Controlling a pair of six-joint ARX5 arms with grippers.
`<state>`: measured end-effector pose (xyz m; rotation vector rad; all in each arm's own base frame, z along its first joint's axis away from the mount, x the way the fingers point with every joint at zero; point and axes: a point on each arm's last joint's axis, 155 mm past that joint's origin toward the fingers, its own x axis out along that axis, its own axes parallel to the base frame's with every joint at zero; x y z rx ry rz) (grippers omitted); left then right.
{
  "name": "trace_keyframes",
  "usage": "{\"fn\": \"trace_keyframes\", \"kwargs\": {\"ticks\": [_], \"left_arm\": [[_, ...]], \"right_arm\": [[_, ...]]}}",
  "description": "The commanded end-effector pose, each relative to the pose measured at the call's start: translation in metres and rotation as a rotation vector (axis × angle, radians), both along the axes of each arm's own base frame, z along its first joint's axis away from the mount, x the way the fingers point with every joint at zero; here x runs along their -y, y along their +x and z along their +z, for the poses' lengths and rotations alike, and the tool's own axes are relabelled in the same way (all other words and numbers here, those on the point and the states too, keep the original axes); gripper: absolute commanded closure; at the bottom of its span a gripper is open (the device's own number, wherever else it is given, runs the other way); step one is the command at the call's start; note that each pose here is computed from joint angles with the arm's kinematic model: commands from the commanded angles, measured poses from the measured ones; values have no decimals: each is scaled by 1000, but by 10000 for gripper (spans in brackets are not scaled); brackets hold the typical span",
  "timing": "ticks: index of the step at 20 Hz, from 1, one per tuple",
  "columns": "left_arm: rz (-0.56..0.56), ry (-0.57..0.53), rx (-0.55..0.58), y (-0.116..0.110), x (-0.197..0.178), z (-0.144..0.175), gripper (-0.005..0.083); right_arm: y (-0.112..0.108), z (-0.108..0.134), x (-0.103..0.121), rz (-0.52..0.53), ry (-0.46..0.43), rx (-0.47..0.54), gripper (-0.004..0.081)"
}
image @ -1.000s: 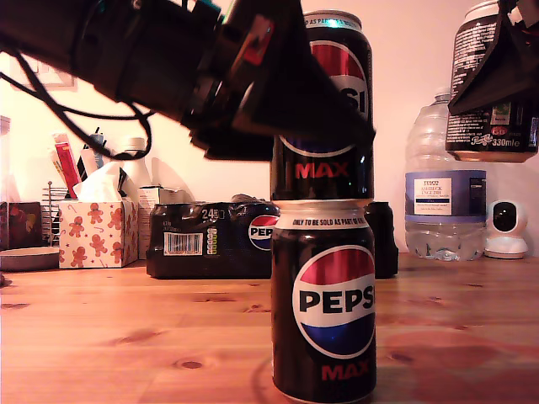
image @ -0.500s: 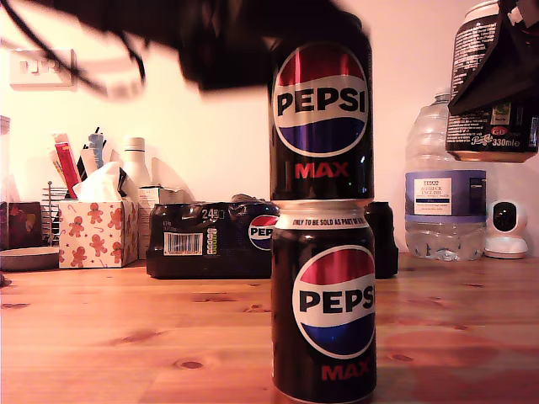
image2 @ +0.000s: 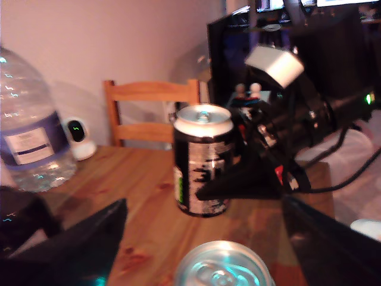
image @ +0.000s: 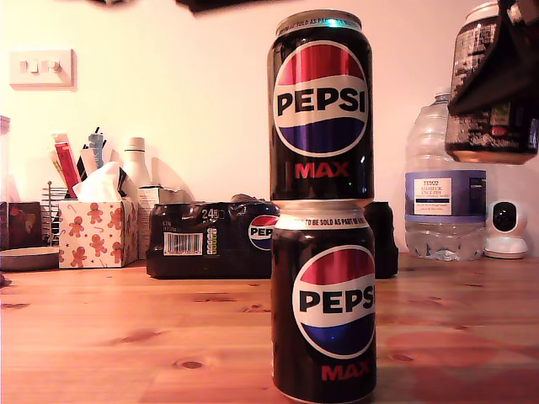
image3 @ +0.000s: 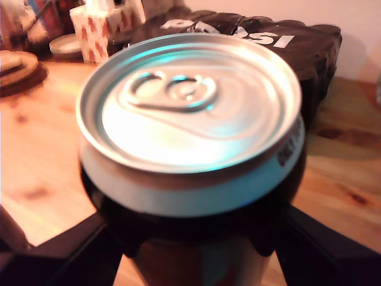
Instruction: Stack up the Pepsi cans on top of each other
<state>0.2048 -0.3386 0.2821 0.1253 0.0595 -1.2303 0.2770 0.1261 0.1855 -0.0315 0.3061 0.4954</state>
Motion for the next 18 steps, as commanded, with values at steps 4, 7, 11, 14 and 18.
{"fn": "trace_keyframes", "kwargs": {"ticks": [4,7,11,14,18], "left_arm": [[37,-54,58,0,-21,39,651],[67,-62,69,2,-33,46,771],[87,-25,34,5,-40,35,797],[87,9,5,4,-41,25,797],[86,33,-13,4,-42,17,797]], "right_arm": [[1,22,-2,3,37,63,583],[-6,22,-13,55,74,44,583],[-10,23,-20,88,81,43,583],[-11,34,-26,115,118,70,583],[-20,57,-40,195,194,77,583]]}}
